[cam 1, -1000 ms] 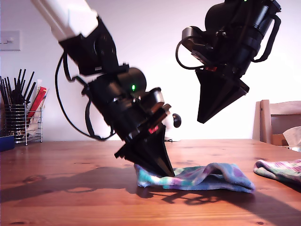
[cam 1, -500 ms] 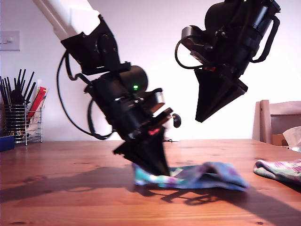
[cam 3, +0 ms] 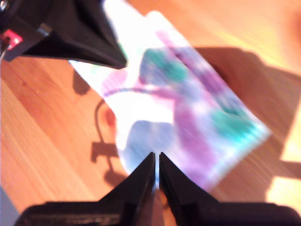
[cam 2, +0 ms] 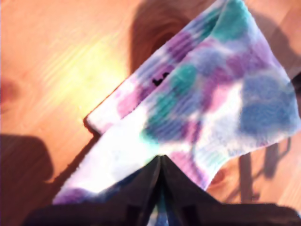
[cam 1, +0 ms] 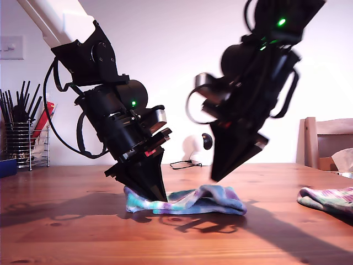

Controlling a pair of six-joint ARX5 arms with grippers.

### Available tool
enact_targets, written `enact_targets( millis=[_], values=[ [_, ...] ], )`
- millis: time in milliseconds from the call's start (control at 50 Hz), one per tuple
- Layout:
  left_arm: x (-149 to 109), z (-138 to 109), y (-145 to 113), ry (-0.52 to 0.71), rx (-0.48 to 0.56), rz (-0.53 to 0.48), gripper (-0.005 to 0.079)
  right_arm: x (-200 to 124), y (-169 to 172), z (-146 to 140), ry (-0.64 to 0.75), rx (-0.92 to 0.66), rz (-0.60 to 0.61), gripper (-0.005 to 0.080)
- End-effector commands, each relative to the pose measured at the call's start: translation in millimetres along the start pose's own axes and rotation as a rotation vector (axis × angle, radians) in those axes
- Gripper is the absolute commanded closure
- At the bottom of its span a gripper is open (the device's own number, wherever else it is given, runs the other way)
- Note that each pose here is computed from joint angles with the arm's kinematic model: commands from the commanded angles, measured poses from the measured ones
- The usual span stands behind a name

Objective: Fold the socks in front of you. After folding them, place them to the right side.

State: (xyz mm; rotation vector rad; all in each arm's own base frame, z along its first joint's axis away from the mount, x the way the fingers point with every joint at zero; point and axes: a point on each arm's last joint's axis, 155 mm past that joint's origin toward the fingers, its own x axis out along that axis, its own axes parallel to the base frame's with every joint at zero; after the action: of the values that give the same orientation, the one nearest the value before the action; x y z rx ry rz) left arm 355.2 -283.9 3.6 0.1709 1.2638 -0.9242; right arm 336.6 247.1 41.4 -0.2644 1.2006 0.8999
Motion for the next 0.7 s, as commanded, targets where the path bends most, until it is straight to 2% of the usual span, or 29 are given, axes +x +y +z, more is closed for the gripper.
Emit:
enact_targets(
  millis=[0, 240, 480, 680],
  values=[
    [26.5, -49.4, 18.3, 0.146, -0.061, 0.02, 0.0761, 19.5, -1.0, -14.5, 0.047, 0.016, 0.02, 0.0764],
    [21.3, -66.4, 26.0, 0.212, -0.026, 0.043, 0.0761, 42.7, -10.4, -25.6, 0.091, 0.012, 0.015, 0.0764],
    [12.5, -78.5, 49.0, 0.254, -0.004, 0.108, 0.0761, 43.8, -22.9, -33.9, 0.129, -0.02, -0.048, 0.0764],
    [10.6, -79.0, 53.6, 0.252, -0.013, 0.114, 0.0761, 41.4, -19.1, -22.3, 0.095, 0.045, -0.037, 0.0758]
  ],
)
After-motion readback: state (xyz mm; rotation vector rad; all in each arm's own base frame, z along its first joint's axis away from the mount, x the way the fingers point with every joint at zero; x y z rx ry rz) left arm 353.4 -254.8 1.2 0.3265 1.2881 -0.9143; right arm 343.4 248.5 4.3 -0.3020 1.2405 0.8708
